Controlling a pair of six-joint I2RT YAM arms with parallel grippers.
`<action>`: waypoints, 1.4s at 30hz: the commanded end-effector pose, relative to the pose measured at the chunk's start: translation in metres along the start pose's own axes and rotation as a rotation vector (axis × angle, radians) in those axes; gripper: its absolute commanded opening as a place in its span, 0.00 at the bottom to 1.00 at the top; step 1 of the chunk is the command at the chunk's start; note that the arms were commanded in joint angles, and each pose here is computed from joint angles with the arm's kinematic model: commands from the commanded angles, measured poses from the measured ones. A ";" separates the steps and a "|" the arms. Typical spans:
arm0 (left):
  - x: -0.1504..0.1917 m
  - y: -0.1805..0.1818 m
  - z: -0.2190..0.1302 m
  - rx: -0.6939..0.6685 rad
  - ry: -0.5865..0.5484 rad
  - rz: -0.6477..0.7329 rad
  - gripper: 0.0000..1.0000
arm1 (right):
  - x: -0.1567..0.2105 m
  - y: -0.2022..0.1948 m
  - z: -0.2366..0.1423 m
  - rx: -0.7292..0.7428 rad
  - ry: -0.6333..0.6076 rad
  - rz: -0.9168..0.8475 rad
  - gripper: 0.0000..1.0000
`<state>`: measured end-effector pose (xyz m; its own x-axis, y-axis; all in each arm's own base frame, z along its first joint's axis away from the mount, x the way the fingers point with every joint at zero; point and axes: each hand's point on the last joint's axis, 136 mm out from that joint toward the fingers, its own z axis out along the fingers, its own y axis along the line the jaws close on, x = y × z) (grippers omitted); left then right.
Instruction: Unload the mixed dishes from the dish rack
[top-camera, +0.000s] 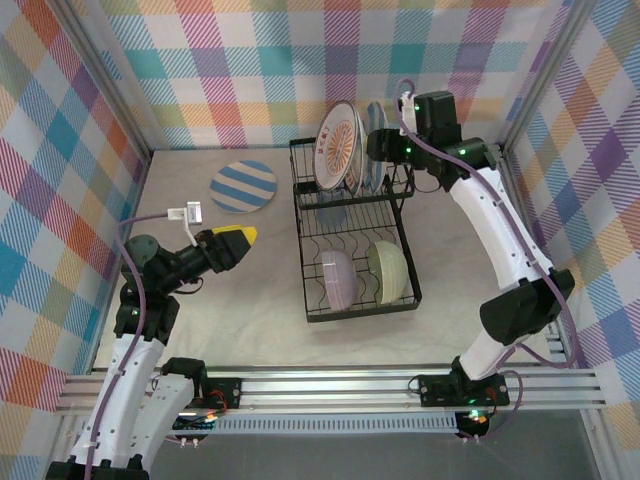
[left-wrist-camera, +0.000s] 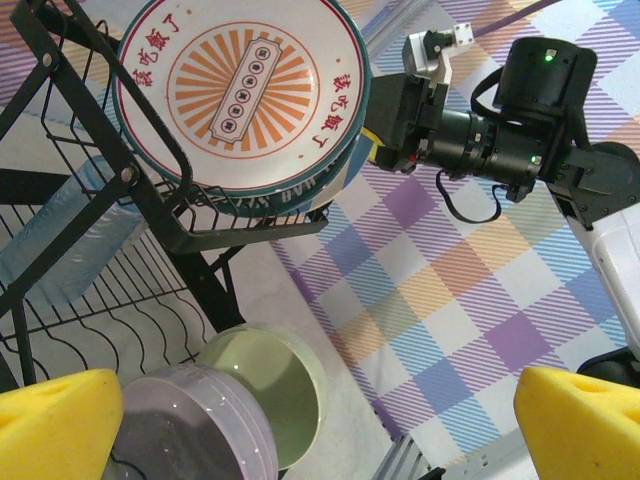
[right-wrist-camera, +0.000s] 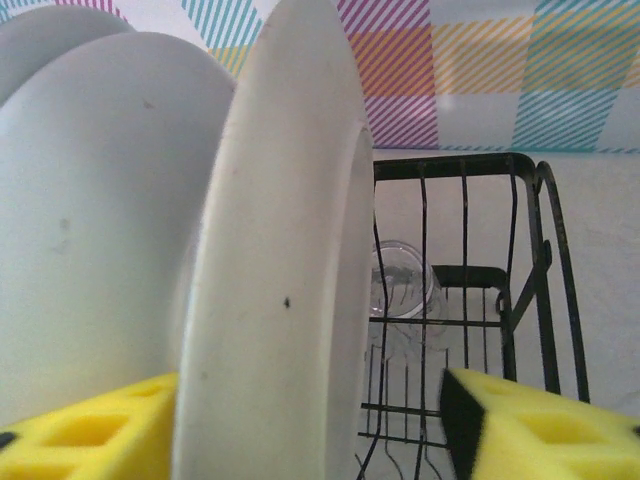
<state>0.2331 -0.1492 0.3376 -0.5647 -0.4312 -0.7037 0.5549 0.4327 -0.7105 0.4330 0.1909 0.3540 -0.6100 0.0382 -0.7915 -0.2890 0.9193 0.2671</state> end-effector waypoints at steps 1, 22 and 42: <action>-0.003 -0.013 -0.002 0.050 -0.016 0.044 1.00 | -0.009 0.000 -0.007 0.067 -0.036 -0.049 0.57; -0.004 -0.014 -0.001 0.074 -0.030 0.027 1.00 | -0.013 0.002 -0.009 0.120 -0.055 -0.067 0.23; -0.004 -0.016 -0.002 0.077 -0.034 0.028 1.00 | -0.039 0.002 -0.037 0.150 -0.187 0.024 0.00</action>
<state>0.2333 -0.1493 0.3427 -0.5529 -0.4576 -0.6963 0.5680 0.4044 -0.7168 0.4364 0.1768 0.3621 -0.5533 0.0379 -0.8321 -0.1345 0.9818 0.1341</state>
